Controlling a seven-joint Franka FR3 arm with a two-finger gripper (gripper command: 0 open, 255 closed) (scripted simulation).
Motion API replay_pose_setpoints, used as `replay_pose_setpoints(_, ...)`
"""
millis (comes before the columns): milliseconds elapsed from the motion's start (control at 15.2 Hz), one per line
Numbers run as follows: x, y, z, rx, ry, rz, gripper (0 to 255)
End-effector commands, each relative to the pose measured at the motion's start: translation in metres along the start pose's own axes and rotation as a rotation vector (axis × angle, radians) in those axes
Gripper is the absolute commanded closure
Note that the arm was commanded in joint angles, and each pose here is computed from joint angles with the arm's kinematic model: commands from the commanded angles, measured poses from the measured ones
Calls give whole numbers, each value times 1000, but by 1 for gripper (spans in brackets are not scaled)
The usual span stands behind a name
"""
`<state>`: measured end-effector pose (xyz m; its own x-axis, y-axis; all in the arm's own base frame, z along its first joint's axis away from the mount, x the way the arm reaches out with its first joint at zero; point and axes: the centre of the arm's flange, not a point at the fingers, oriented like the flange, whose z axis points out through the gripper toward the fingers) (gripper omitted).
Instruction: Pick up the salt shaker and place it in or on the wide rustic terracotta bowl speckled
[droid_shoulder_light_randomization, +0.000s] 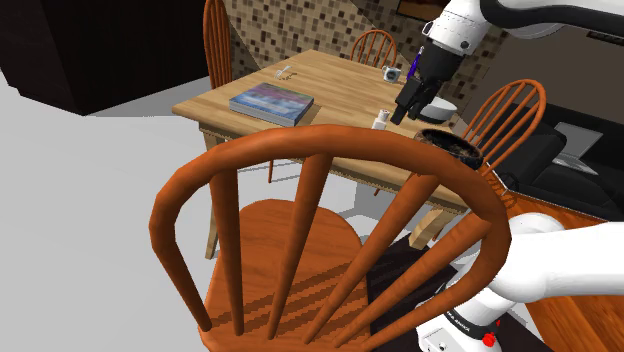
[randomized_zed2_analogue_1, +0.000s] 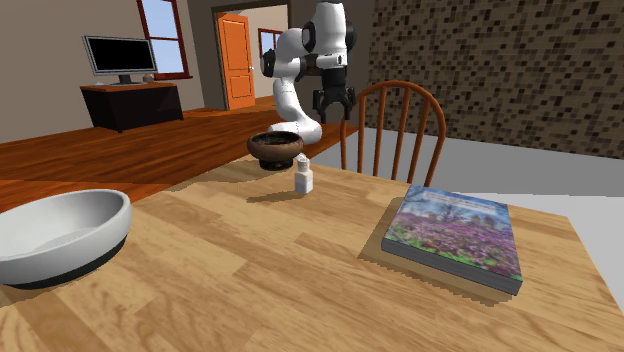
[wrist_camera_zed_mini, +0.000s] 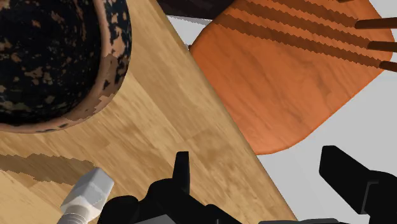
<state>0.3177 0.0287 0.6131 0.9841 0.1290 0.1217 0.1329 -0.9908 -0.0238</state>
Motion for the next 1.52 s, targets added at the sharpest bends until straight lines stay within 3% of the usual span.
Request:
replay_pose_setpoints(0,0,0,0,0,0,0,0)
replay_pose_setpoints(1188,159,185,38,-34,-135,-22,0)
replay_pose_setpoints(1452,157,186,54,-34,-136,-22,0)
